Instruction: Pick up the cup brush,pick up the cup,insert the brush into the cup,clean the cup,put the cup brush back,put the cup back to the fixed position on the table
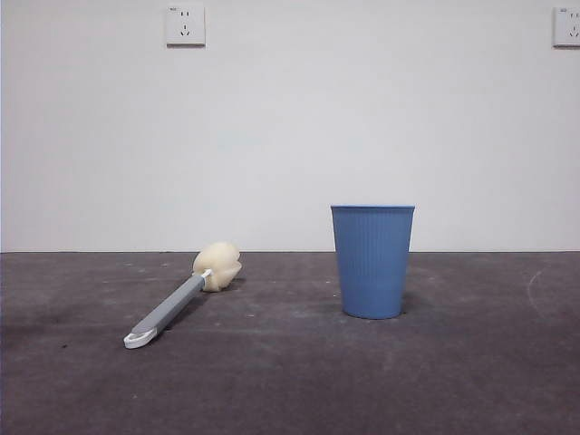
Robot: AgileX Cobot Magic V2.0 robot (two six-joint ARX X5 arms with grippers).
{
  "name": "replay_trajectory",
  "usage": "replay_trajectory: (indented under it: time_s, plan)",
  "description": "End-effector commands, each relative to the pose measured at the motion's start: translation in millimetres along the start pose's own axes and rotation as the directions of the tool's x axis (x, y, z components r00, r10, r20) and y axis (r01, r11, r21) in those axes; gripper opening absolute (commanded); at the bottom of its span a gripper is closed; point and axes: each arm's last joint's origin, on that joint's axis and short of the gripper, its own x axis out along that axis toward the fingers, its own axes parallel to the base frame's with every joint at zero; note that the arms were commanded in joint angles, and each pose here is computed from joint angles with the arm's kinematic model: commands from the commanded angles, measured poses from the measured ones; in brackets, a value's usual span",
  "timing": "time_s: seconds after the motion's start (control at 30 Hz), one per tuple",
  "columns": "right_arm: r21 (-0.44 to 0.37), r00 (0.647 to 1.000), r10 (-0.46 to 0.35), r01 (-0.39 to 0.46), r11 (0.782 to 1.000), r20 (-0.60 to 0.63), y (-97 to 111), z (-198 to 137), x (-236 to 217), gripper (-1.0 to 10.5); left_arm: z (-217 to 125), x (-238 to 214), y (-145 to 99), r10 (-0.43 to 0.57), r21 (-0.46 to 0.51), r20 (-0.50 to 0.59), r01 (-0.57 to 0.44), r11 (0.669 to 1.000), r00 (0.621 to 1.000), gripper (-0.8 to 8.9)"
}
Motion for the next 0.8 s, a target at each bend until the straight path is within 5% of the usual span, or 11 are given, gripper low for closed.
replay_trajectory:
  time_s: [0.03,0.17,0.47,0.8]
  plan:
    - [-0.001,1.000,0.003,-0.003,1.000,0.005,1,0,-1,0.0,-22,-4,-2,0.038,-0.037,-0.033,-0.039,0.999,0.999,-0.04]
    - [0.000,1.000,0.003,-0.003,1.000,0.004,1,0,-1,0.0,-48,-10,-4,0.106,-0.098,-0.095,-0.115,0.988,0.990,-0.04]
    - [-0.001,1.000,0.003,-0.003,1.000,0.005,1,0,-1,0.0,-79,-23,-10,0.088,-0.149,-0.327,-0.143,0.978,0.941,-0.04]
    - [0.000,1.000,0.003,-0.003,1.000,0.004,1,0,-1,0.0,-78,-23,-9,0.086,-0.241,-0.322,-0.169,0.956,0.943,-0.04]
